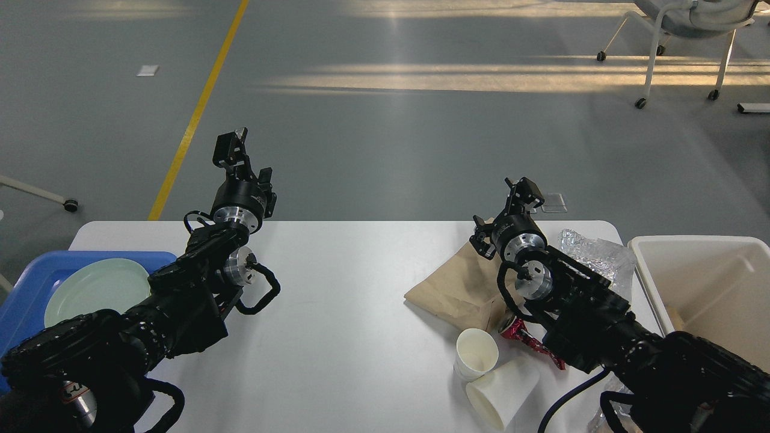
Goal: Tidy desktop
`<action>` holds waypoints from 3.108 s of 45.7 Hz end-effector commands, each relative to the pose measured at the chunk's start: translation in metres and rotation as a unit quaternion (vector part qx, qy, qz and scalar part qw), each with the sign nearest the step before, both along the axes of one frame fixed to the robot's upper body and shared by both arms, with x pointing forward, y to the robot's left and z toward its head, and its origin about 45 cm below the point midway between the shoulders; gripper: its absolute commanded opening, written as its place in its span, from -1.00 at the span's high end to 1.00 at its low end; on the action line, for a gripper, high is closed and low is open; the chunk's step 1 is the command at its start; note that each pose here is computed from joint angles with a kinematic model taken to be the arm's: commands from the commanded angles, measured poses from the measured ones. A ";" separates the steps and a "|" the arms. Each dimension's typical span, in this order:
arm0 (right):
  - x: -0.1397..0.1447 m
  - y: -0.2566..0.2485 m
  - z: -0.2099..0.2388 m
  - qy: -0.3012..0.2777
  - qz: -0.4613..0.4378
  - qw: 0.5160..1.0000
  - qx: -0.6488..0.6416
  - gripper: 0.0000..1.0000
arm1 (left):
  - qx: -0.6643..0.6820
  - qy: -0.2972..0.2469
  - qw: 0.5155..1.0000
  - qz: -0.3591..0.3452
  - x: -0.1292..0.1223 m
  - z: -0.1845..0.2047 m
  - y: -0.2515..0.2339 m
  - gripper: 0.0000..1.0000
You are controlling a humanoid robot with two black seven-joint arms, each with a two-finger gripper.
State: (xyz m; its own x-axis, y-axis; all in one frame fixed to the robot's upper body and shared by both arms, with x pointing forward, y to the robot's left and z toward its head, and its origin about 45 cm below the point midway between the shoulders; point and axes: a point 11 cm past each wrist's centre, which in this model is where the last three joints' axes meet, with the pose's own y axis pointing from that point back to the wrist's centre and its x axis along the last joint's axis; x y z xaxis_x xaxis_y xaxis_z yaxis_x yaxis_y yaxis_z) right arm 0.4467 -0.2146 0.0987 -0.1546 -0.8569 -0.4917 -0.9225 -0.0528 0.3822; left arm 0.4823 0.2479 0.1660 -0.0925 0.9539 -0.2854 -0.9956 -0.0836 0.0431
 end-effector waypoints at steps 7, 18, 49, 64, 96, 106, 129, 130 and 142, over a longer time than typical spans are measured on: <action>0.000 0.000 0.000 0.000 0.000 1.000 0.000 -1.00 | 0.004 -0.029 0.999 0.015 -0.005 0.000 0.006 -0.97; 0.000 0.000 0.000 0.000 0.000 1.000 0.000 -1.00 | 0.007 -0.034 0.999 0.015 -0.005 0.001 0.006 -0.97; 0.000 0.000 0.000 0.000 0.000 1.000 0.000 -1.00 | 0.007 -0.034 0.999 0.015 -0.005 0.001 0.006 -0.97; 0.000 0.000 0.000 0.000 0.000 1.000 0.000 -1.00 | 0.007 -0.033 0.999 0.015 -0.005 0.001 0.006 -0.97; 0.028 -0.007 0.041 -0.039 0.007 0.999 -0.007 -1.00 | 0.007 -0.034 0.999 0.015 -0.005 0.001 0.006 -0.97; 0.053 -0.085 0.094 -0.091 -0.011 0.993 -0.079 -1.00 | 0.007 -0.034 0.999 0.015 -0.005 0.001 0.006 -0.97; 0.087 -0.083 0.221 -0.161 0.244 0.879 -0.377 -1.00 | 0.007 -0.034 0.999 0.015 -0.005 0.001 0.006 -0.97; 0.087 -0.084 0.228 -0.158 0.257 0.866 -0.399 -1.00 | 0.006 -0.033 0.999 0.014 -0.005 0.000 0.005 -0.97; 0.070 -0.073 0.283 -0.092 0.391 0.701 -0.589 -1.00 | 0.007 -0.034 0.999 0.015 -0.005 0.001 0.006 -0.97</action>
State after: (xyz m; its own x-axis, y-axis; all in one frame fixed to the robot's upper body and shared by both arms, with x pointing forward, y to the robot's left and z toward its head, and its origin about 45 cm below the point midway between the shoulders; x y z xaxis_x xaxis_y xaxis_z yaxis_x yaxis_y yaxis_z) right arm 0.5265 -0.2916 0.3562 0.5143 -0.6154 0.5974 -0.8570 -0.3409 0.3866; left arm 0.4774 0.2538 0.1671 -0.1013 0.9547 -0.2796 -0.9933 -0.1127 -0.0251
